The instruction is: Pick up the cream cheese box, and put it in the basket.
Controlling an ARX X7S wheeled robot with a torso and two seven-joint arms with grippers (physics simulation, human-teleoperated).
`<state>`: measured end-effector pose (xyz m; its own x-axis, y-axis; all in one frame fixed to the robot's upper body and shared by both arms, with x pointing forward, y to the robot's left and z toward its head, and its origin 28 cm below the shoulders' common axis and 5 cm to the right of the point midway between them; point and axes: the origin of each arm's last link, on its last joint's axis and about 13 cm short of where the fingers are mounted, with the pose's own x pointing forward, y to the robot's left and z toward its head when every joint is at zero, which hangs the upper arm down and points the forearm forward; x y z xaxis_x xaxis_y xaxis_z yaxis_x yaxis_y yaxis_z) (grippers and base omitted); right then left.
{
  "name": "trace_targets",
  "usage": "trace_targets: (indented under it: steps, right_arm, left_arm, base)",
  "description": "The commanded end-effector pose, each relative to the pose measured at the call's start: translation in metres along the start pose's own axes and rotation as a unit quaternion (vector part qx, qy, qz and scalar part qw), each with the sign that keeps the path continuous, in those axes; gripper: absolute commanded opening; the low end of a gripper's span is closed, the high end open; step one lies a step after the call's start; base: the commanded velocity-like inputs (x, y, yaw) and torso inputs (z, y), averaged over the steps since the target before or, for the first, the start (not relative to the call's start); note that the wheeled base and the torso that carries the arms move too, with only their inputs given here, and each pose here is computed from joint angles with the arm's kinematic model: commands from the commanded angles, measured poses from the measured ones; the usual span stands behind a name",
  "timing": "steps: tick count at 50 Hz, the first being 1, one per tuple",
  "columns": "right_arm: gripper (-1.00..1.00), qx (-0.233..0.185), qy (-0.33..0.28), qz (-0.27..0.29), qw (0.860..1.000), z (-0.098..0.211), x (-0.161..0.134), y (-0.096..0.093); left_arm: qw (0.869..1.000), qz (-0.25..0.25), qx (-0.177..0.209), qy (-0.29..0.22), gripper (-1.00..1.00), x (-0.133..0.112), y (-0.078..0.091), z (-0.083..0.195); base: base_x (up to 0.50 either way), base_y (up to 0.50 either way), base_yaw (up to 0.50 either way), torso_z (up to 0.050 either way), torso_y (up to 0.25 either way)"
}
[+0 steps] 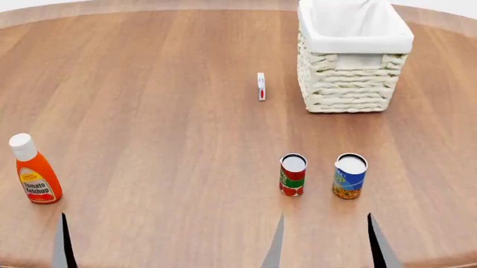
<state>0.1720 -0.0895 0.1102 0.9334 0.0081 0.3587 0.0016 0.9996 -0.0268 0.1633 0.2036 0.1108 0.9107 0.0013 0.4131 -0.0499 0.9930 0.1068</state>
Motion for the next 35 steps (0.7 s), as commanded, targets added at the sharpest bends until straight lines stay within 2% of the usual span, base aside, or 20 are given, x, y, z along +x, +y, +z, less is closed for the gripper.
trace_targets:
  steps: [1, 6, 35]
  right_arm:
    - [1.0, 0.004, -0.024, 0.001, 1.0, 0.0146, -0.0041, 0.0009]
    - [1.0, 0.002, -0.024, 0.004, 1.0, 0.0165, -0.0044, 0.0012]
    - [1.0, -0.007, -0.01, 0.02, 1.0, 0.011, -0.0051, 0.0038]
  left_arm:
    - [1.0, -0.005, 0.004, -0.021, 1.0, -0.0036, -0.0004, 0.0093]
    - [1.0, -0.005, -0.002, -0.027, 1.0, -0.0036, 0.0011, 0.0141]
    - [0.999, -0.01, 0.015, -0.033, 1.0, -0.0036, -0.0017, 0.0085]
  base:
    - [0.0, 0.0, 0.0, 0.0, 0.0]
    - [0.0, 0.0, 0.0, 0.0, 0.0]
    - [0.0, 0.03, 0.0, 0.0, 0.0]
